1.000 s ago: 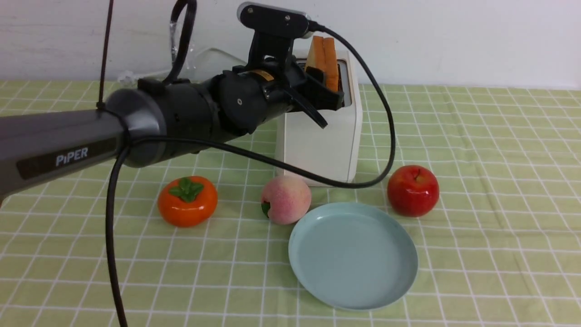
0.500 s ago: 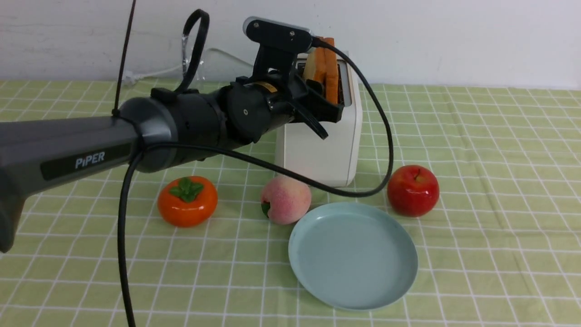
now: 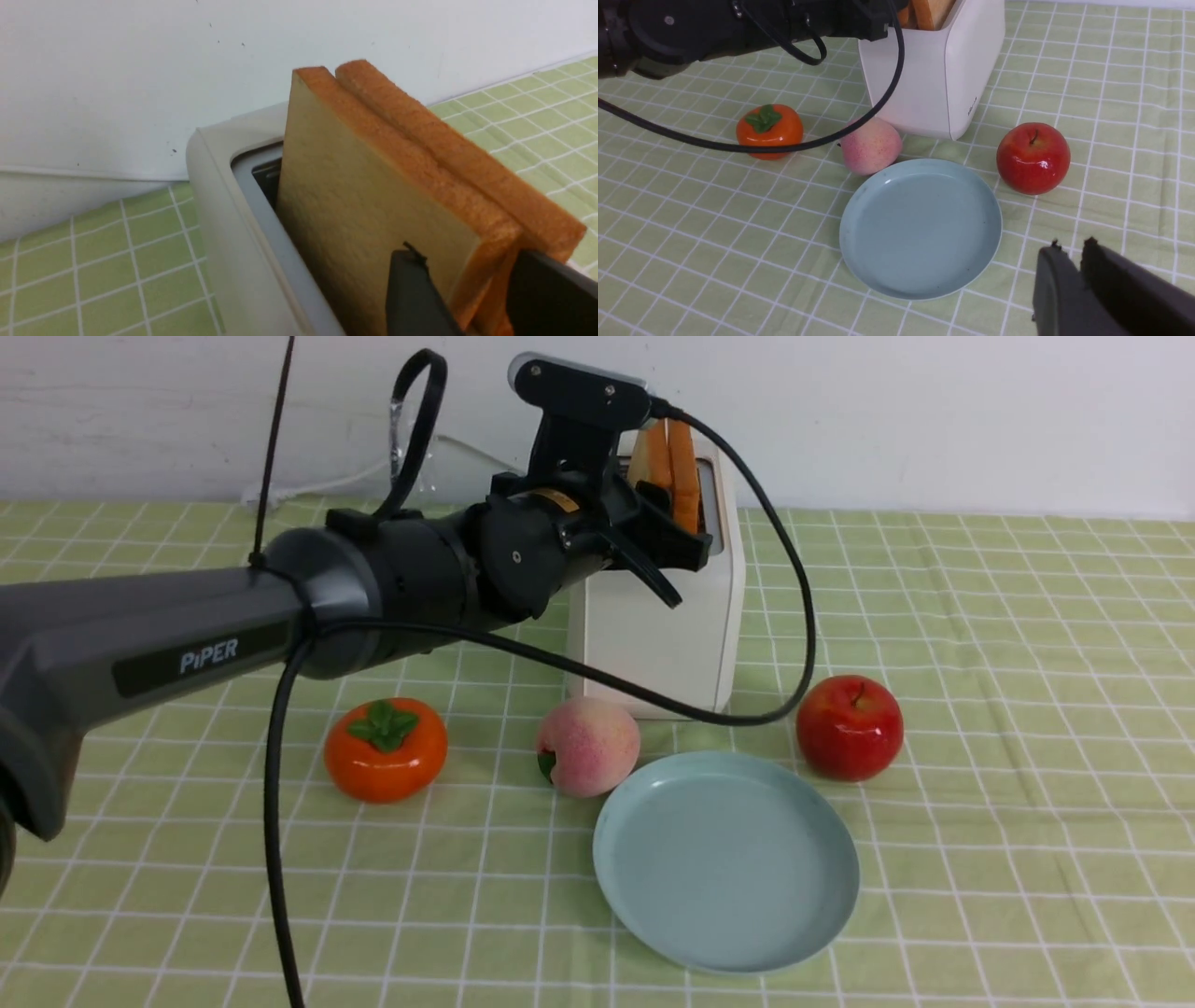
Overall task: Take toasted bread from bread machine on green coffee tablecloth place on plate.
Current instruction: 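Reach for a toast slice standing in the toaster with the left gripper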
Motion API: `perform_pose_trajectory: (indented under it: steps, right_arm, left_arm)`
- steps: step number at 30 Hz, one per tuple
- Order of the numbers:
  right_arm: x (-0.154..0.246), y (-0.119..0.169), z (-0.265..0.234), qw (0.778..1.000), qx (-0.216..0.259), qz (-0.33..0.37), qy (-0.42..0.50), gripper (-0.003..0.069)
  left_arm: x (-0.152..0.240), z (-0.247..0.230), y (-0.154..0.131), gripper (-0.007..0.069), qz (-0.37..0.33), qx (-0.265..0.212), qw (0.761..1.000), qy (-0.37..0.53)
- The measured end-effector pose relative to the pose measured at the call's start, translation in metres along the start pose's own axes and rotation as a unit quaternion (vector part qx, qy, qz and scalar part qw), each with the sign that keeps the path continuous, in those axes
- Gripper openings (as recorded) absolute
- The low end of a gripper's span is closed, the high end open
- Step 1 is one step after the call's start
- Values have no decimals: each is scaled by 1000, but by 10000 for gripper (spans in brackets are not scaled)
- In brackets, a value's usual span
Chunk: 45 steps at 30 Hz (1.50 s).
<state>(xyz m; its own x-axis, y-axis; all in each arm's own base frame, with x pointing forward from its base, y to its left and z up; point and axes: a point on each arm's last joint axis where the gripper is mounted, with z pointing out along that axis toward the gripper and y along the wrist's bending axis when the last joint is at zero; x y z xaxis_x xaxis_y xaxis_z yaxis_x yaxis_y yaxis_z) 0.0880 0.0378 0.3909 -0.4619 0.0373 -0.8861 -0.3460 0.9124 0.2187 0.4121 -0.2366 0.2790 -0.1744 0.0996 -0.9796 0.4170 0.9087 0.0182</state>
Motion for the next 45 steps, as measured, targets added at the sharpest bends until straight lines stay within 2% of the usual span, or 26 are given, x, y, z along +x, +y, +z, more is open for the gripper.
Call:
perform_pose_trajectory:
  steps: [9, 16, 29, 32, 38, 45]
  right_arm:
    - [0, 0, 0, 1000, 0, -1, 1, 87]
    - [1, 0, 0, 1000, -2, -1, 5, 91]
    - [2, 1, 0, 1000, -3, -1, 10, 103]
    - [2, 1, 0, 1000, -3, -1, 10, 106]
    - [2, 1, 0, 1000, -3, -1, 11, 109]
    - [2, 1, 0, 1000, -4, -1, 13, 116]
  left_arm:
    - [12, 9, 0, 286, 3, -4, 1000, 7]
    - [3, 11, 2, 286, 2, -17, 1000, -21]
    - [13, 19, 5, 282, -10, -42, 998, -43]
    - [12, 19, 6, 247, -34, -44, 997, -50]
    - [11, 19, 6, 96, -48, -44, 996, -52]
    - [3, 15, 8, 87, -46, -50, 995, -68]
